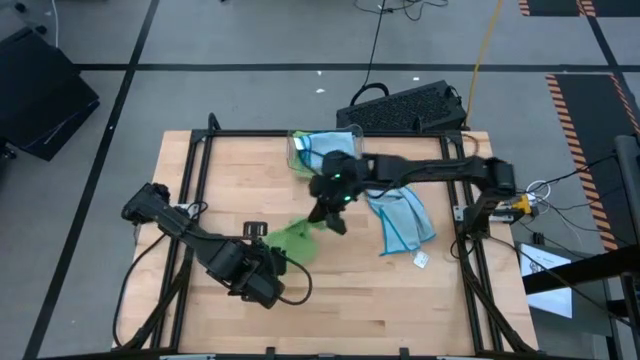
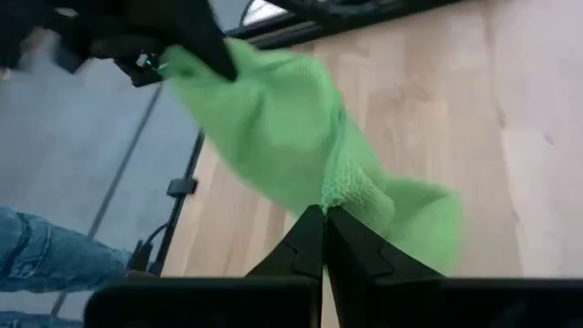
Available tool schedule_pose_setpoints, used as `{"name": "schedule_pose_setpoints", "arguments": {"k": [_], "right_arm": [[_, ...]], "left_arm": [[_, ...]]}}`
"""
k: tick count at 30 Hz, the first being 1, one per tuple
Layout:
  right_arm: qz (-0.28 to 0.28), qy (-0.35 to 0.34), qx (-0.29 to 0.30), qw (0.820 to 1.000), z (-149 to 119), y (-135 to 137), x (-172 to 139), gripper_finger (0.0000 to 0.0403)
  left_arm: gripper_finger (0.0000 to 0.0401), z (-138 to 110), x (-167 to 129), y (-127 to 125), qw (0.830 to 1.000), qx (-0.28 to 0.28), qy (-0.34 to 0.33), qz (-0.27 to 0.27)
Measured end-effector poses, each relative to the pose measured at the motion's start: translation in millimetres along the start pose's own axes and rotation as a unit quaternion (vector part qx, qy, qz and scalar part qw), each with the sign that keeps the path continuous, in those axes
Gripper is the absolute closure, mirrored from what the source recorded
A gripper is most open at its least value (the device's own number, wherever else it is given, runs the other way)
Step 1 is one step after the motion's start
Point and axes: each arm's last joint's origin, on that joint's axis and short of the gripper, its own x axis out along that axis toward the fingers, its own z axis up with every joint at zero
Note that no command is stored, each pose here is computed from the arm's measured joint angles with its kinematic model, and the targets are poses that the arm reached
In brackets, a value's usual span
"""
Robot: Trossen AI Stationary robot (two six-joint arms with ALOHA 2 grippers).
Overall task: Fold microfiber towels
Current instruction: Fold the green microfiber cloth
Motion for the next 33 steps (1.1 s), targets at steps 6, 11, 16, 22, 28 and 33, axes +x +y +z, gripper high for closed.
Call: {"name": "schedule_pose_setpoints", "arguments": {"k": [6,11,16,22,28,33], "right_arm": [[-0.066,0.016,0.013,0.998,-3.0,25.7,-47.6,0.0402],[-0.115,0.007,0.018,0.993,-5.9,44.2,-74.3,0.0402],[-0.167,-0.027,0.014,0.985,-5.8,60.5,-93.9,0.0403],[-0.196,-0.059,0.005,0.979,-5.2,73.6,-105.6,0.0403],[-0.209,-0.076,-0.002,0.975,-4.2,79.5,-108.5,0.0403],[-0.207,-0.085,-0.003,0.975,-2.8,80.6,-110.7,0.0403]], "left_arm": [[0.0396,-4.9,19.8,-4.7,0.998,-0.056,0.023,0.020],[0.0393,-8.0,33.8,-7.1,0.986,-0.158,0.017,0.052],[0.0340,-6.8,35.5,-8.9,0.978,-0.206,0.010,0.039],[0.0236,-13.5,7.2,6.0,0.971,-0.237,-0.033,-0.027],[0.0165,-32.3,-37.7,39.9,0.955,-0.251,-0.132,-0.080],[0.0149,-48.8,-60.7,68.5,0.923,-0.311,-0.225,-0.030]]}}
